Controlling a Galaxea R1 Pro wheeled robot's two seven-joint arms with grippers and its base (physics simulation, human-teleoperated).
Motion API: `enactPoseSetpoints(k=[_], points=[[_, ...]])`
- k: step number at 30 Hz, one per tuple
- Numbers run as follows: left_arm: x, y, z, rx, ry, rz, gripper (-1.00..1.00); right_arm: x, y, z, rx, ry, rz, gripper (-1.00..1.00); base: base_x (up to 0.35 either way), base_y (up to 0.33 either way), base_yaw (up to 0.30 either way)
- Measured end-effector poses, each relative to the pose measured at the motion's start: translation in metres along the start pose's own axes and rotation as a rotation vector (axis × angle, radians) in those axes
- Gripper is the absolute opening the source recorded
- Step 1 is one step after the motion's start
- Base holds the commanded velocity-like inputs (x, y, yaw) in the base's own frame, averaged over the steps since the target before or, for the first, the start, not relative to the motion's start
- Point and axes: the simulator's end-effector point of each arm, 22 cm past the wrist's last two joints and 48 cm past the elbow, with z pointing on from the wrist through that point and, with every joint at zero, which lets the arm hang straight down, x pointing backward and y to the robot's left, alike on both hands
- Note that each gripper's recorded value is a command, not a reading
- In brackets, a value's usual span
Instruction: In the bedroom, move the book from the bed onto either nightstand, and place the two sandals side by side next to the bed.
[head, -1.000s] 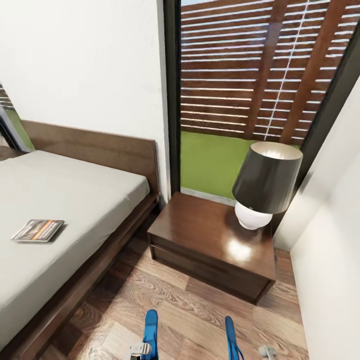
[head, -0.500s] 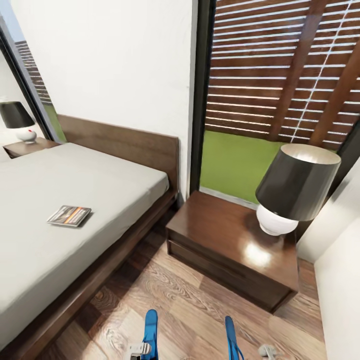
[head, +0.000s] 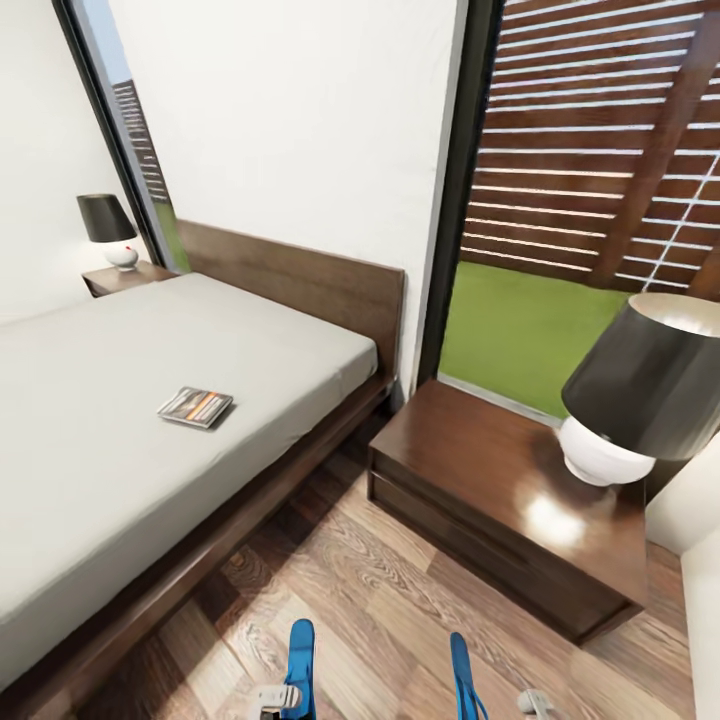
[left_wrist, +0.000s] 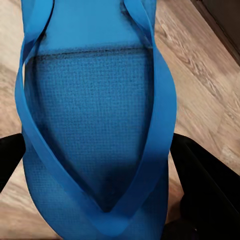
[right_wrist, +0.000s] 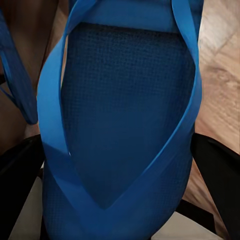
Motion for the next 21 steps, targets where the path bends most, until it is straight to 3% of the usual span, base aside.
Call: enactPoseSetpoints(k=[21], points=[[0.0054,0.0011,0.0015,-0.001,0.011,-0.006,-1.00,0.0048,-0.0026,0.0015,0.002,0.010,0.009,-1.00,0.000,0.000,0.269]])
